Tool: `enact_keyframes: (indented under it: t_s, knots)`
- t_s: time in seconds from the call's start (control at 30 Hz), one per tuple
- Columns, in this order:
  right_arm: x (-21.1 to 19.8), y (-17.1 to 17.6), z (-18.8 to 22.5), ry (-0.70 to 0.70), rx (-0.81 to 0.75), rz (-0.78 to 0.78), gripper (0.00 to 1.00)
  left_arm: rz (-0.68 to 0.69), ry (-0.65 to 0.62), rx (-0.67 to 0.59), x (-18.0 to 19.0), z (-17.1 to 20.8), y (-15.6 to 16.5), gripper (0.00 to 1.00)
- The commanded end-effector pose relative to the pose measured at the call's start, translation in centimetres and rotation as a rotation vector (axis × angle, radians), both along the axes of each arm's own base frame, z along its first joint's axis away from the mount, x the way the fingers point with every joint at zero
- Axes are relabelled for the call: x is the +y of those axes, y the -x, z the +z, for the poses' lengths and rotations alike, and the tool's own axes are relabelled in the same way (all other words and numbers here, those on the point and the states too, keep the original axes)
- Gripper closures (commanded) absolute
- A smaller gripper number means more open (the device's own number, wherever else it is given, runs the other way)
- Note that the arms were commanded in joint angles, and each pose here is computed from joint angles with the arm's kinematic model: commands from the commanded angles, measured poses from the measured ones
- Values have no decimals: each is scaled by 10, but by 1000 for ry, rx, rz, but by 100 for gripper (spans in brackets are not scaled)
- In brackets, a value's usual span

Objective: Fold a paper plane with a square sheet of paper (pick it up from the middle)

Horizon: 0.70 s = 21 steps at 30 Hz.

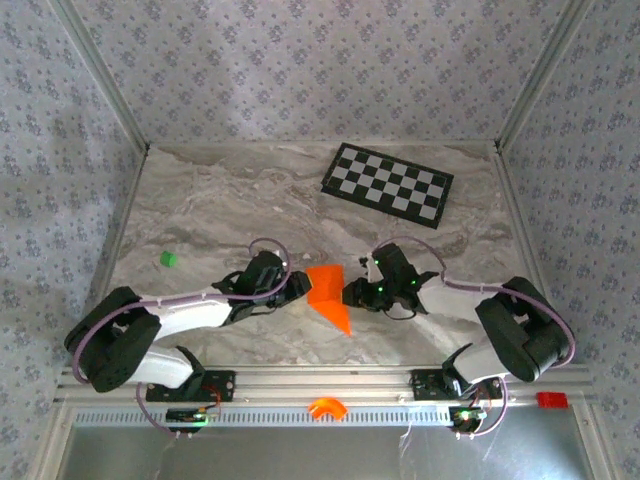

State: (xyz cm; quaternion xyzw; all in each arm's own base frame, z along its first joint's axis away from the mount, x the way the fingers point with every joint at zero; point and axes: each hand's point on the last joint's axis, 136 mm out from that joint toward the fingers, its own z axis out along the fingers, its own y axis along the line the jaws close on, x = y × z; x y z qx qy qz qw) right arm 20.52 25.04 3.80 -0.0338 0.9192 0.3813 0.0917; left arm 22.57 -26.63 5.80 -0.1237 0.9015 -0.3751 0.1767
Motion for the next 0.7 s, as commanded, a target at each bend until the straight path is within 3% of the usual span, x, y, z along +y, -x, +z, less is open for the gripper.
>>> enact_keyframes:
  t_s: [0.0, 0.23, 0.67]
  knots:
    - [7, -3, 6, -36, -9, 40, 70, -57, 39, 8, -2, 7, 6, 59]
    - [5, 0, 9, -57, -15, 58, 91, -76, 90, 28, -5, 9, 2, 57]
    - [5, -3, 33, -217, -47, 86, 99, -150, 163, 85, -14, 13, -8, 40]
